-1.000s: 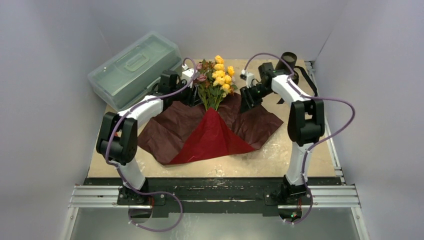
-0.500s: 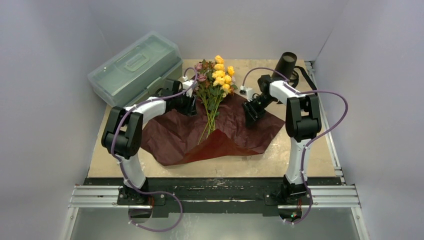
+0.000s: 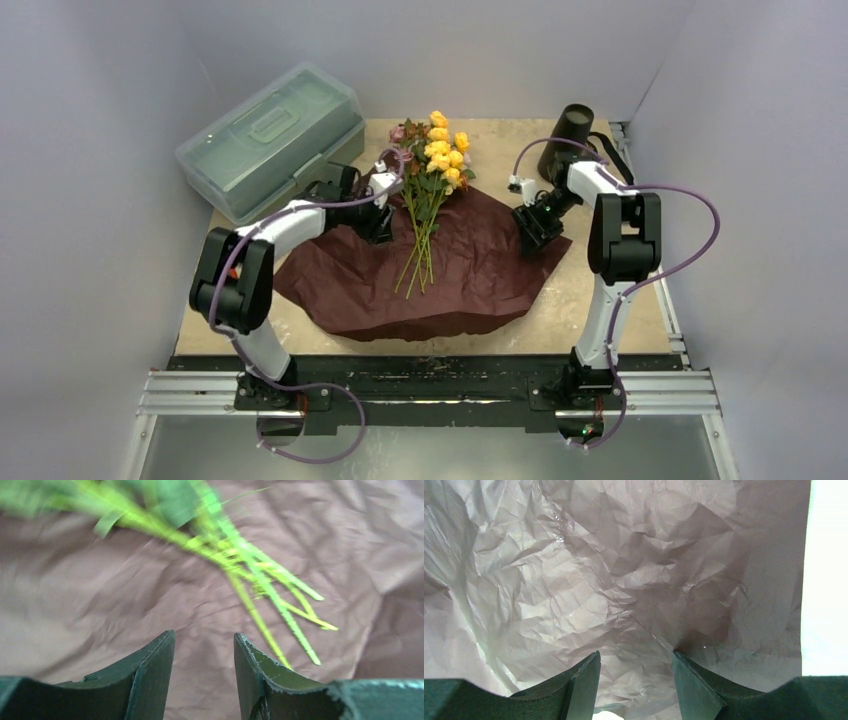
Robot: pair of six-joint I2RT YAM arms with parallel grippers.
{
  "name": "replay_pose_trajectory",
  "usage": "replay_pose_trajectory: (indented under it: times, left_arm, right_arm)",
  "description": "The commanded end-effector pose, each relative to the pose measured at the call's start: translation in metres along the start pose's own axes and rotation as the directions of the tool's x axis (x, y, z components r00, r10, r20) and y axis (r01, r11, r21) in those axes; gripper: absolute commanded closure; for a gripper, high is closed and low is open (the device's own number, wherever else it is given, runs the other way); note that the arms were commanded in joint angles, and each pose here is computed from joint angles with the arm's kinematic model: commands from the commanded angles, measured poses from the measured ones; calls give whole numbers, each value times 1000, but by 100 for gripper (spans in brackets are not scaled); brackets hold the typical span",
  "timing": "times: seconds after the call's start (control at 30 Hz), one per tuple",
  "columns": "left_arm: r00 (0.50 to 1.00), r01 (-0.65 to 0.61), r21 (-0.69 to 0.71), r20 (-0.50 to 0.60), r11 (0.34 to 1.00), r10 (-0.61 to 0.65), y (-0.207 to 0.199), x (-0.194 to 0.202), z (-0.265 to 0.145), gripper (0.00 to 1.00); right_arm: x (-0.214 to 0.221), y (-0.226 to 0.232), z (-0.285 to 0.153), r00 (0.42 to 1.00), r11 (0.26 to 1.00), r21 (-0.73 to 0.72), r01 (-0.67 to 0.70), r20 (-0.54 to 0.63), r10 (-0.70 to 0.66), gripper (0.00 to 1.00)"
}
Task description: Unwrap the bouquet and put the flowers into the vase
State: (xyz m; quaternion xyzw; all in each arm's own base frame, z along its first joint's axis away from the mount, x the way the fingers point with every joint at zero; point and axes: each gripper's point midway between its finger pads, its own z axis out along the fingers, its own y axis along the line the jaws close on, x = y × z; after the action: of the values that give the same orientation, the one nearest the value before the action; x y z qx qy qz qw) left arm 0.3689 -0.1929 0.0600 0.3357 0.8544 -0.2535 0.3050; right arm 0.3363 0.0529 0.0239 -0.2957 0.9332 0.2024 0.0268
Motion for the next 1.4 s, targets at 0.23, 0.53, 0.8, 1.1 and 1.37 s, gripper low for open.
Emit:
replay_pose_trajectory:
  times: [0.23,0.53,0.8,1.1,1.37]
  left_arm:
    - [770,-625,283,70,728,634,-164,18,19,53]
    - [640,-667,442,-72,599,765,-178,90,22,34]
    - [520,-652,543,-185,528,834,-163,137,0,23]
    - [463,-711,519,-163,475,871,-160,137,-33,23]
    - [862,-489,230,-22,842,506,-132,22,-48,27]
  right_arm:
    - [13,-17,5,998,997,75,33,-49,-30,40]
    - [13,-26,9,998,994,102,32,-58,-27,40]
    - [17,-34,14,998,993,116,29,-67,-21,41]
    - [21,-42,1,998,989,146,37,-50,-30,41]
    - [-18,-8,-63,986,986,153,67,144,-89,41]
